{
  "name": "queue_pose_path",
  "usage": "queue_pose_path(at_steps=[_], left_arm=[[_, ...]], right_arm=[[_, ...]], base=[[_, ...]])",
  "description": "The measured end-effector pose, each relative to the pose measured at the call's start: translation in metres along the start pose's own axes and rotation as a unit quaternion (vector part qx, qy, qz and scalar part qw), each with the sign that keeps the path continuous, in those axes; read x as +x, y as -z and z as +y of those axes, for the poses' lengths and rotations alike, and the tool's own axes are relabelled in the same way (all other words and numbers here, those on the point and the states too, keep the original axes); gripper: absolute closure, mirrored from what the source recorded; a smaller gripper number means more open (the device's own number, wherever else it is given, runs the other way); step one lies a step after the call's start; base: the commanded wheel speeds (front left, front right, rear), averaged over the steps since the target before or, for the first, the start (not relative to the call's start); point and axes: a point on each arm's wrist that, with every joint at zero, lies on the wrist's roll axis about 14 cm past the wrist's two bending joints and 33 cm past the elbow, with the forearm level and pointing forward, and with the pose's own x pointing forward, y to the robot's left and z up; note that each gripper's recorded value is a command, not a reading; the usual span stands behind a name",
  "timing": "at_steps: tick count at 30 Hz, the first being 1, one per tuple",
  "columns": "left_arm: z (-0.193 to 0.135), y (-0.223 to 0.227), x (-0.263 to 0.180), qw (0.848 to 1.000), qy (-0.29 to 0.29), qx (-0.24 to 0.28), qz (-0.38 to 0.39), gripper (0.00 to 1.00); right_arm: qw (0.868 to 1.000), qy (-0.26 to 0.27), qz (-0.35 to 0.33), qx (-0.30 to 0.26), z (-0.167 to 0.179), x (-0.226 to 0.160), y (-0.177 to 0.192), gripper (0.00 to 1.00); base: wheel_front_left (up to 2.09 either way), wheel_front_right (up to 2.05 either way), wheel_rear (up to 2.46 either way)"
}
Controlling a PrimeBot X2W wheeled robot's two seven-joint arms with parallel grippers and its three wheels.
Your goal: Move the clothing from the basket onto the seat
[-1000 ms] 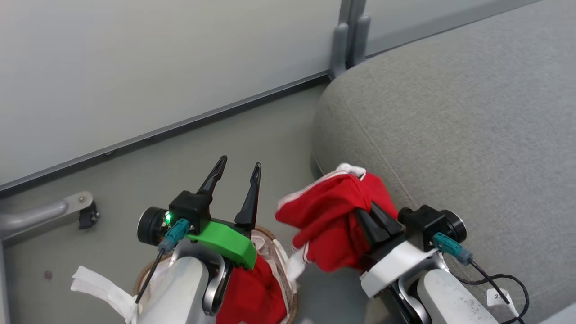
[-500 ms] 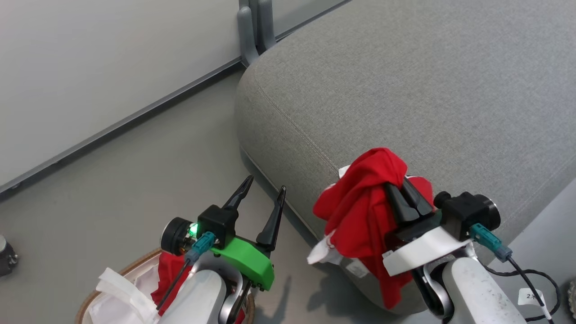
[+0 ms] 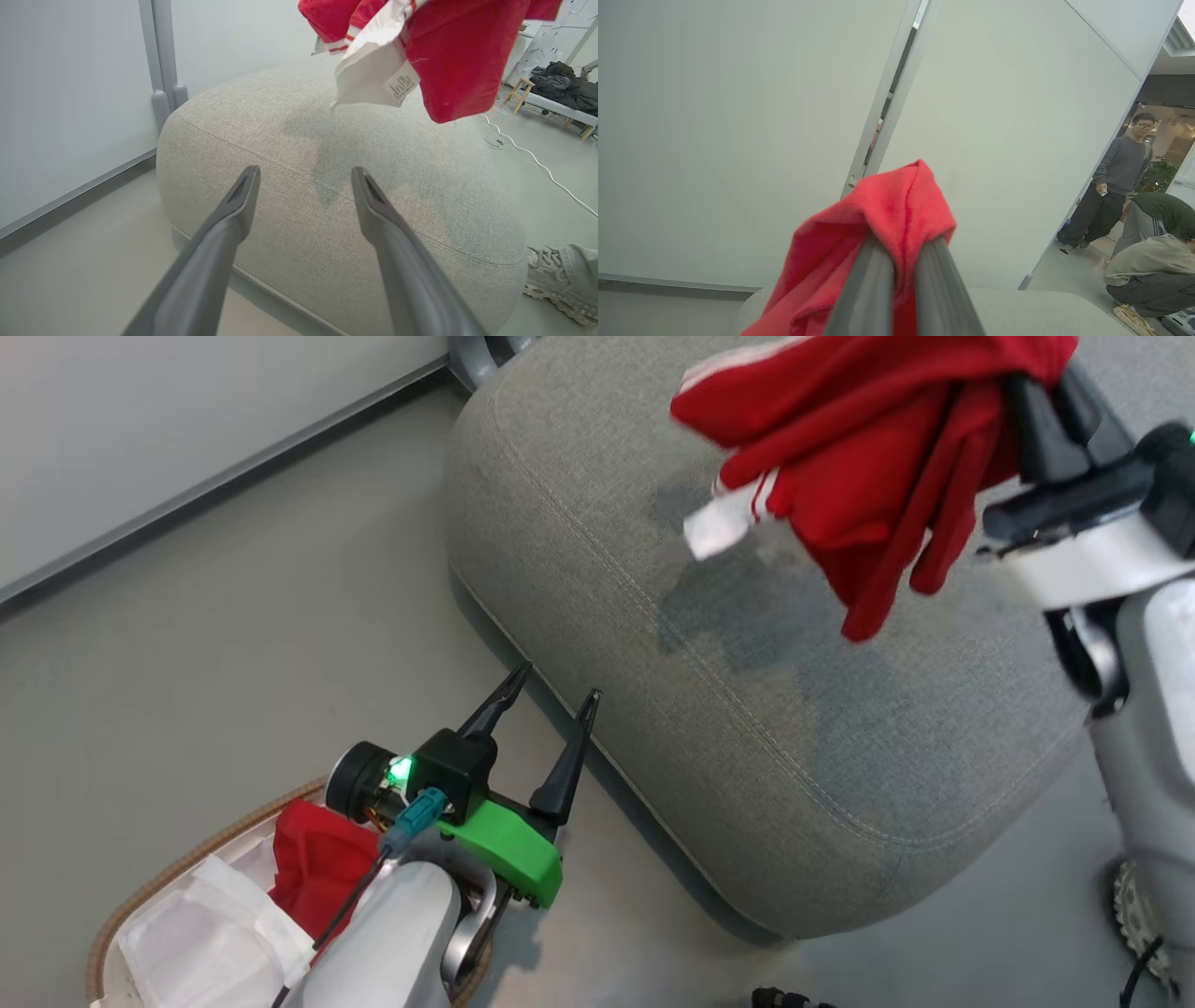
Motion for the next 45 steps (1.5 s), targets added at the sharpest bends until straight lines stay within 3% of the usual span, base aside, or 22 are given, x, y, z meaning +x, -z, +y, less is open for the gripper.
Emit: queue_pose_path(at_steps=[5, 9, 15, 20, 23, 26, 33, 34, 36, 39, 40, 41, 45], left_arm=[[0.016, 0.004, 0.006, 1.000, 0.007, 0.001, -0.008, 0.00], [0.024, 0.007, 0.012, 1.000, 0.019, -0.001, -0.017, 0.00], [0.044, 0.023, 0.011, 1.000, 0.019, -0.011, -0.015, 0.00], [0.069, 0.040, 0.003, 1.000, -0.003, -0.021, -0.004, 0.00], [0.081, 0.053, -0.006, 0.999, -0.020, -0.031, 0.008, 0.00], [0.091, 0.064, -0.016, 0.998, -0.037, -0.041, 0.020, 0.00], [0.089, 0.074, -0.030, 0.996, -0.053, -0.052, 0.041, 0.00], [0.088, 0.073, -0.031, 0.996, -0.055, -0.053, 0.041, 0.00], [0.088, 0.069, -0.032, 0.996, -0.060, -0.050, 0.041, 0.00], [0.086, 0.059, -0.031, 0.996, -0.064, -0.045, 0.033, 0.00], [0.085, 0.056, -0.030, 0.996, -0.066, -0.044, 0.031, 0.00], [0.086, 0.052, -0.030, 0.996, -0.070, -0.043, 0.027, 0.00], [0.088, 0.040, -0.036, 0.995, -0.091, -0.039, 0.018, 0.00]], right_arm=[[0.998, -0.003, -0.005, -0.067, -0.021, 0.053, 0.000, 1.00], [0.993, 0.003, 0.035, -0.112, -0.037, 0.080, 0.030, 1.00], [0.989, 0.031, 0.086, -0.114, -0.046, 0.110, 0.083, 1.00], [0.986, 0.046, 0.137, -0.086, -0.032, 0.112, 0.143, 1.00], [0.980, 0.038, 0.182, -0.066, -0.009, 0.098, 0.187, 1.00], [0.968, 0.058, 0.241, -0.023, 0.006, 0.059, 0.234, 1.00], [0.933, 0.089, 0.348, 0.018, 0.018, -0.041, 0.281, 1.00], [0.929, 0.093, 0.357, 0.022, 0.020, -0.053, 0.282, 0.91], [0.924, 0.104, 0.367, 0.032, 0.019, -0.072, 0.280, 0.87], [0.919, 0.121, 0.372, 0.038, 0.012, -0.095, 0.269, 0.51], [0.919, 0.128, 0.371, 0.042, 0.010, -0.099, 0.266, 0.51], [0.919, 0.134, 0.369, 0.046, 0.008, -0.104, 0.262, 0.00], [0.922, 0.155, 0.352, 0.051, -0.003, -0.117, 0.242, 0.00]], base=[[0.00, 0.00, 0.00], [0.00, 0.00, 0.00], [0.00, 0.00, 0.00], [0.00, 0.00, 0.00], [0.00, 0.00, 0.00], [0.00, 0.00, 0.00], [0.00, 0.00, 0.00], [0.00, 0.00, 0.00], [0.00, 0.00, 0.00], [0.00, 0.00, 0.00], [0.00, 0.00, 0.00], [0.00, 0.00, 0.00], [0.00, 0.00, 0.00]])
